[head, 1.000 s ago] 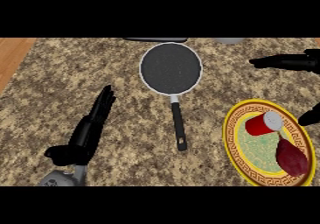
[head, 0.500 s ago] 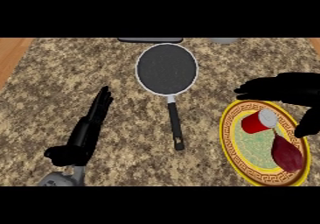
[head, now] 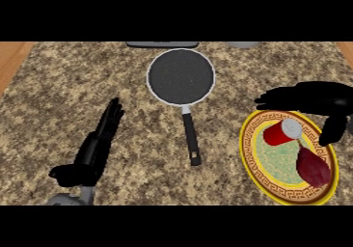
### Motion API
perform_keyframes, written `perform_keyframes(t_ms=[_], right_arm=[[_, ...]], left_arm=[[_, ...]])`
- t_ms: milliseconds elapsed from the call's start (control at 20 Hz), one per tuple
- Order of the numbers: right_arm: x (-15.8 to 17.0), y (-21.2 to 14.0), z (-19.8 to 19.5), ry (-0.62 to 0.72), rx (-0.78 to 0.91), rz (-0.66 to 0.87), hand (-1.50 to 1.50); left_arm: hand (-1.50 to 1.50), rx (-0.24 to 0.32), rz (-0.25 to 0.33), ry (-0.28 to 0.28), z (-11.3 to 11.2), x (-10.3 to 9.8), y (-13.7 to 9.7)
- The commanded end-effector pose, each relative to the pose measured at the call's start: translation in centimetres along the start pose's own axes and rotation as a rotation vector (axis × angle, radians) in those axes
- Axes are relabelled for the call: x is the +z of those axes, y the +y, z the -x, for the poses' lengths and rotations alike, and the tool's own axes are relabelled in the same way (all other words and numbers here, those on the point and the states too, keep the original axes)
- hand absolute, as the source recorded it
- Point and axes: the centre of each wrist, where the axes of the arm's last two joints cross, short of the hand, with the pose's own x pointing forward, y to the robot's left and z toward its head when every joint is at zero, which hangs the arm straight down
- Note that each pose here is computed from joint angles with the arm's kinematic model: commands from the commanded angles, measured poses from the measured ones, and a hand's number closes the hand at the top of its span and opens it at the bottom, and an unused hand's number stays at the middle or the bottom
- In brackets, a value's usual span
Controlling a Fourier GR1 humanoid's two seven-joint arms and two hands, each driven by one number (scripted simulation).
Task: Pick the can from the plate and place it in the pan
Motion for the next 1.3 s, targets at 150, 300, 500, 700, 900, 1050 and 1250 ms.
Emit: perform_keyframes(t_ms=[150,300,500,700,900,1050,1250], right_arm=[[-2.6,0.5,0.7,-0.098,-0.106,-0.049,-1.50],[-2.8,1.2,0.9,-0.105,-0.129,-0.034,-1.50],[-3.0,1.0,1.7,-0.061,-0.119,-0.062,-1.50],[-5.1,4.5,1.6,-0.047,-0.096,-0.099,-1.50],[-6.7,4.2,1.3,-0.100,0.023,-0.209,1.50],[-6.3,5.1,2.1,-0.117,0.073,-0.156,1.50],[-6.9,4.8,2.2,-0.125,0.094,-0.124,1.50]], left_arm=[[0.00,-0.005,-0.007,0.003,0.5,-1.3,-0.4],[0.00,-0.014,-0.013,-0.005,0.1,-0.7,0.2],[0.00,-0.008,0.001,-0.001,0.1,0.9,1.7],[0.00,0.001,-0.013,0.013,-0.2,0.7,1.1],[0.00,-0.009,-0.001,0.014,0.6,0.4,1.5],[0.00,-0.016,-0.005,-0.004,-0.4,0.4,-0.1],[0.00,-0.004,-0.010,0.015,-0.6,-0.1,1.2]])
